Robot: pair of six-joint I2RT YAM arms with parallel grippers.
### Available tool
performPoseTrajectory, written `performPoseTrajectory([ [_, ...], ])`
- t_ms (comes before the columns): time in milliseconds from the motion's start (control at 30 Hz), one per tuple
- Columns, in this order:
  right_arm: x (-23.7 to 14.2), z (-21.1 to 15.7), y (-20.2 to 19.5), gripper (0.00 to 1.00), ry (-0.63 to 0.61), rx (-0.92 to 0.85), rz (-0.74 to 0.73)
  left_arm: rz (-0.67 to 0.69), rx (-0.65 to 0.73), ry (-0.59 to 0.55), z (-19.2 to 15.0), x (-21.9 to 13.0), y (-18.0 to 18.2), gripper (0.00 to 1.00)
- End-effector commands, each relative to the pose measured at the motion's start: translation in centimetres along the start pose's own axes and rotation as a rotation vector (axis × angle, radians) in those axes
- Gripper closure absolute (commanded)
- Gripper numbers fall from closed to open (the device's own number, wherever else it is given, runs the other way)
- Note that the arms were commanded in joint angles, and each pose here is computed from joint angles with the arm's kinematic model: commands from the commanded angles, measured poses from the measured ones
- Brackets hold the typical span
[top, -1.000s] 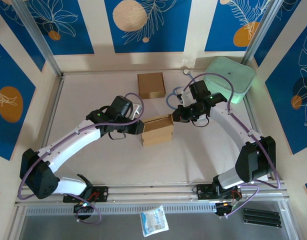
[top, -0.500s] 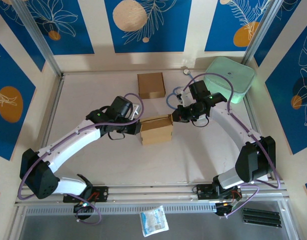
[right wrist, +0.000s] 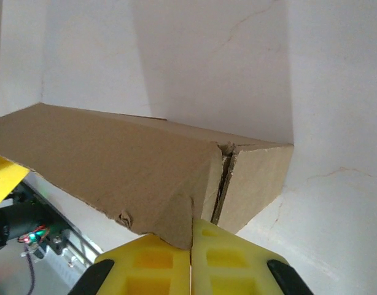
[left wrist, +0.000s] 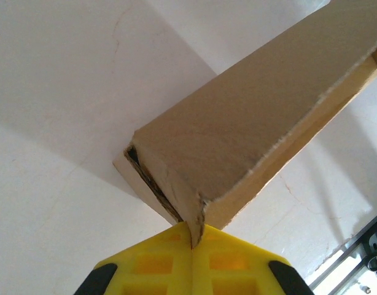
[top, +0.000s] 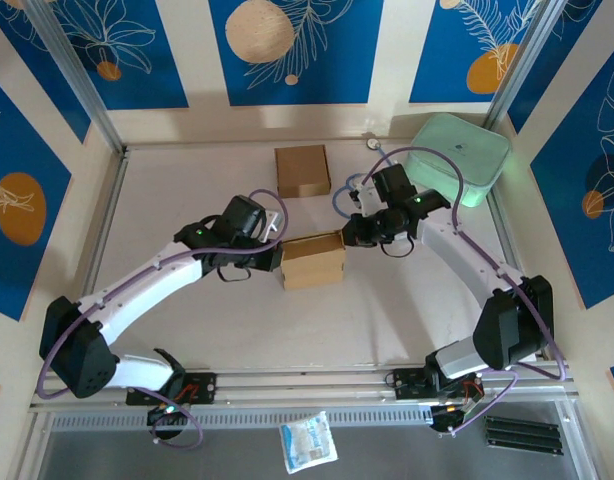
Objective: Fold the paper box
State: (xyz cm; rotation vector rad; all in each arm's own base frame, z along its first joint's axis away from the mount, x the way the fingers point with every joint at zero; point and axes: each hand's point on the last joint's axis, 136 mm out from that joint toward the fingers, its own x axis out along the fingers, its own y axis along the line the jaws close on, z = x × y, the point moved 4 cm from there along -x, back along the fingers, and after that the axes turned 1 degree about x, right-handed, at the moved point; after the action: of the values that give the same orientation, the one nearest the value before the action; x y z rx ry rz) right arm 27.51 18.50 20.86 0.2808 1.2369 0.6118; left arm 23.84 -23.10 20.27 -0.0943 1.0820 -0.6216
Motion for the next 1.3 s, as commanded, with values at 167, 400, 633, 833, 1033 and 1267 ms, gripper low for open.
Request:
performPoseTrajectory([
  [167, 0.9, -2.9, -1.1, 0.91, 0.093, 0.037, -0.085, -0.026, -0.019, 0.013, -0.8, -0.2, -0.2, 0.71],
  [400, 0.8, -2.8, -0.9, 0.90, 0.088, 0.029, -0.084, -0.031, -0.047, -0.187, 1.8, -4.2, -1.0, 0.53],
  [633, 0.5, -2.5, -0.6, 0.88, 0.077, 0.018, -0.080, -0.008, -0.215, -0.272, 3.5, -4.2, 0.5, 0.39],
  [833, 0.1, -2.3, 0.0, 0.85, 0.074, 0.010, -0.059, -0.072, -0.286, -0.240, 4.2, -1.7, 0.5, 0.40],
  [1033, -0.9, -1.8, 0.5, 0.79, 0.047, 0.007, -0.053, -0.080, -0.304, -0.180, 3.0, 0.2, 1.0, 0.54],
  [1267, -3.2, -0.7, 1.9, 0.70, -0.029, 0.006, -0.001, -0.064, -0.313, -0.159, 1.9, 0.9, 1.7, 0.57],
])
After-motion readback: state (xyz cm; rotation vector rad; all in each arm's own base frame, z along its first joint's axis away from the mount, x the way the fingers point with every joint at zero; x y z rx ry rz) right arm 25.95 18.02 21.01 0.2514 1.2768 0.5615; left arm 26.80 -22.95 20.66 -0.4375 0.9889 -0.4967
